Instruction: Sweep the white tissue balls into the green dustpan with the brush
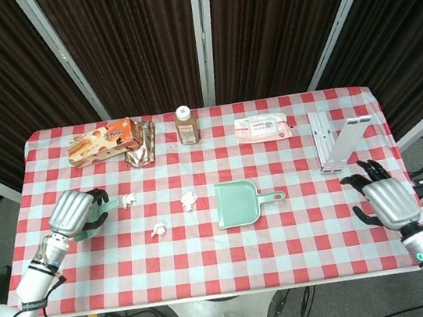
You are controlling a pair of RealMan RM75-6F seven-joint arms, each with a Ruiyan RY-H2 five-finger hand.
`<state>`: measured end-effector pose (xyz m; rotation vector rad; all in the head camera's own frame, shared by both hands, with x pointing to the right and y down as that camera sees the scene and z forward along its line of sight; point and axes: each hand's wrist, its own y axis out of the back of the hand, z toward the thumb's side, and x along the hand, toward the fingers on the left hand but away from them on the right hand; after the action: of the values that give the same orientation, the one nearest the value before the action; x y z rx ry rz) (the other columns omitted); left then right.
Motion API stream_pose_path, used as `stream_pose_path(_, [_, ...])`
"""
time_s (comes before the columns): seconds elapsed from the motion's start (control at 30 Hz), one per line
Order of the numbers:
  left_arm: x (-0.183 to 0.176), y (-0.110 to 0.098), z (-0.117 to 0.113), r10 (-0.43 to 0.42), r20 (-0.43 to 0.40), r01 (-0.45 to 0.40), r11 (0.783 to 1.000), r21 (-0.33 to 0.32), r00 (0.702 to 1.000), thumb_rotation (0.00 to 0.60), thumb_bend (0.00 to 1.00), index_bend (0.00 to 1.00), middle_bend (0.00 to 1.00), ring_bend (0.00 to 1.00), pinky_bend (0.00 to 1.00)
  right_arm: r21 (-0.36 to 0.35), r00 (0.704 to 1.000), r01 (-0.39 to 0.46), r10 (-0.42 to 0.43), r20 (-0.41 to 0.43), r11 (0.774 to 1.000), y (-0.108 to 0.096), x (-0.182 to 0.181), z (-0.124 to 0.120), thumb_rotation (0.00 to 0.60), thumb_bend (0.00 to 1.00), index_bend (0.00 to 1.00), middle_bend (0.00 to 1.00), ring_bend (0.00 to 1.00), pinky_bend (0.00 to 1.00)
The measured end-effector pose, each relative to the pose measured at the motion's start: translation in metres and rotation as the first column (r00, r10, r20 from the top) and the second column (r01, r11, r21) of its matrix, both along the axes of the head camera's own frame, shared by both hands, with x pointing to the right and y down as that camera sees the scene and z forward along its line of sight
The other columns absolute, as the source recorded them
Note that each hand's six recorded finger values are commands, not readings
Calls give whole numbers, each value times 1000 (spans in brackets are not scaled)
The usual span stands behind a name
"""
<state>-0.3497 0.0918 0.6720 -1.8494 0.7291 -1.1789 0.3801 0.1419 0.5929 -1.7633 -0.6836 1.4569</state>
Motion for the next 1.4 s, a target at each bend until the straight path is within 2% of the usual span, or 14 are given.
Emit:
stream_pose_path(0.1, [1,-2,-12,17,-70,-16,1000,22,997,600,471,552,599,740,879,-23,998,65,-65,-18,998,-11,-25,19,600,296,263,310,28,32])
stream_pose_path(0.17, [0,-3,-15,26,-87,-24,999,27,996,600,470,553,599,740,879,-37,995,93,-94,-24,995,-17,-42,32,600,292,264,321,38,45])
stream_pose_path(0.37, [-3,0,-16,30,-101,-27,999,29,994,600,470,553,599,740,879,-73,995,101,-103,-17,992,-30,-87,75,600,262,308,367,79,74])
stream_pose_path(0.6, [-7,5,-13,24,-94,-23,1000,9,995,600,470,555,599,740,879,-70,988,136,-140,-69,988,-36,-125,116,600,261,347,385,89,82])
stream_pose_path(0.77, [-9,6,-12,21,-94,-21,1000,5,995,600,470,555,599,740,879,-53,987,142,-145,-69,989,-37,-143,129,600,228,392,406,110,87])
stream_pose_path(0.93, [-8,7,-11,25,-94,-25,1000,1,995,600,470,555,599,739,879,-44,984,155,-159,-86,987,-35,-152,136,600,228,394,413,117,88])
stream_pose_path(1.2, [-7,8,-8,29,-92,-30,1000,-8,995,600,470,555,599,740,879,-48,980,163,-168,-104,985,-30,-154,142,600,204,398,421,117,88])
stream_pose_path(1.4, [-6,7,-7,33,-90,-34,999,-8,995,600,472,555,599,740,879,-55,984,154,-158,-86,987,-29,-156,141,600,164,399,420,118,89])
